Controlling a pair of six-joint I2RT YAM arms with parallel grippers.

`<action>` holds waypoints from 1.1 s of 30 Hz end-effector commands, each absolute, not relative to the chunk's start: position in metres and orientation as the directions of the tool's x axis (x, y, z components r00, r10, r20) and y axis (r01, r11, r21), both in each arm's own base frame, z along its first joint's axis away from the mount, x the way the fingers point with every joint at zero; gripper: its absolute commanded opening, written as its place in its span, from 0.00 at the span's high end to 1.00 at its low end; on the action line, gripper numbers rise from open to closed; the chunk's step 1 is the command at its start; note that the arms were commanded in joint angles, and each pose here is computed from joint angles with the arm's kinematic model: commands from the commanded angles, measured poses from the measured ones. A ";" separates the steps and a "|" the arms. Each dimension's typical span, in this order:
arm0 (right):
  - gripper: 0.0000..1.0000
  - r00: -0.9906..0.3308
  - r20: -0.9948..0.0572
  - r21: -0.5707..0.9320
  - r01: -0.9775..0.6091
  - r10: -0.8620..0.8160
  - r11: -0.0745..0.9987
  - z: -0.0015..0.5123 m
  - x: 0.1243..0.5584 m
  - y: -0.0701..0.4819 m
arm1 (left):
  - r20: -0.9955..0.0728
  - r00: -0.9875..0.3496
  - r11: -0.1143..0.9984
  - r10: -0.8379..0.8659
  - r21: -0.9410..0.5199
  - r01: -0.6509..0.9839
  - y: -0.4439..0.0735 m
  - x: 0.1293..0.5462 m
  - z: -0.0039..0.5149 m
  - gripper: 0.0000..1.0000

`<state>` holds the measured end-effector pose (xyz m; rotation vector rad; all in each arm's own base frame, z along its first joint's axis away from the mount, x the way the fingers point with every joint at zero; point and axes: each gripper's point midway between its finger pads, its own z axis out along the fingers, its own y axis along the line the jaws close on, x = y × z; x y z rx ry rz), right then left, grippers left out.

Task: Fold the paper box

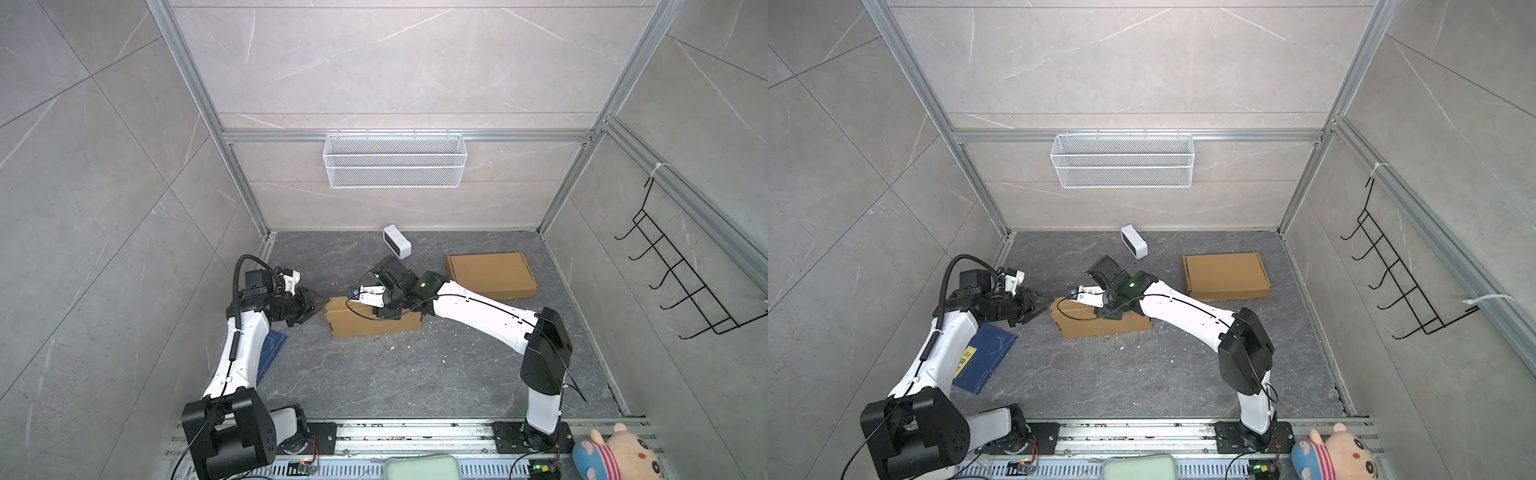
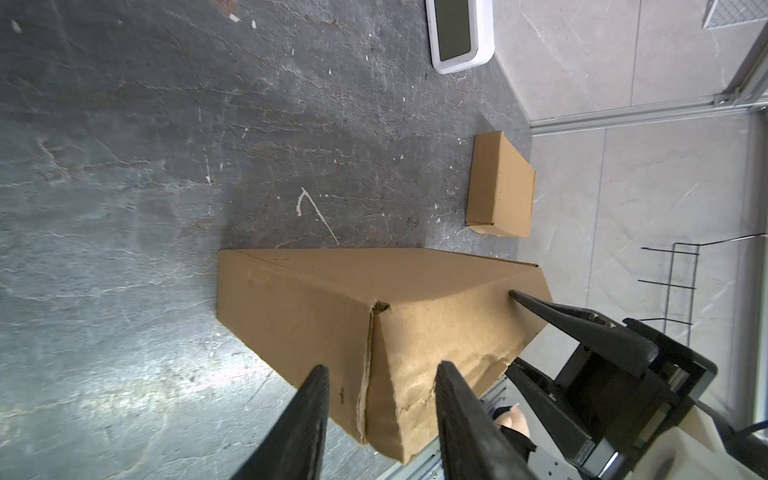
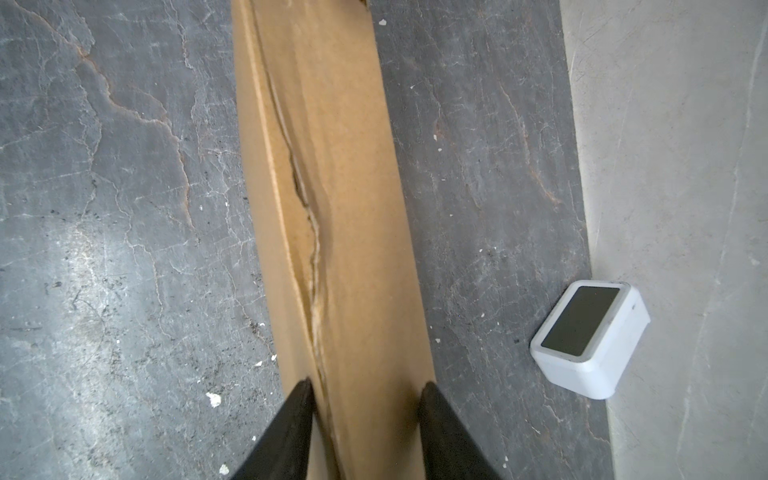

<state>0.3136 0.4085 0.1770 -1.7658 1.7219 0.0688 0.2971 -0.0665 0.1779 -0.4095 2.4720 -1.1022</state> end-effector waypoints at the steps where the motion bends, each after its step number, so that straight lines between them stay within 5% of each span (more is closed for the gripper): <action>1: 0.57 0.096 -0.423 -0.371 -0.925 -0.901 0.076 0.157 0.310 0.400 | -0.233 -0.884 0.618 -0.406 -0.783 -0.077 -0.073 0.290 0.178 0.58; 8: 0.57 0.098 -0.424 -0.371 -0.925 -0.900 0.075 0.158 0.311 0.401 | -0.191 -0.890 0.661 -0.415 -0.736 -0.150 -0.064 0.284 0.149 0.73; 17: 0.56 0.098 -0.452 -0.356 -0.931 -0.887 0.078 0.166 0.310 0.406 | -0.180 -0.890 0.670 -0.418 -0.723 -0.169 -0.062 0.285 0.139 0.77; 33: 0.41 -0.045 -0.685 -0.171 -0.960 -0.727 0.220 0.224 0.305 0.408 | -0.200 -0.881 0.662 -0.428 -0.733 -0.155 -0.060 0.294 0.145 0.85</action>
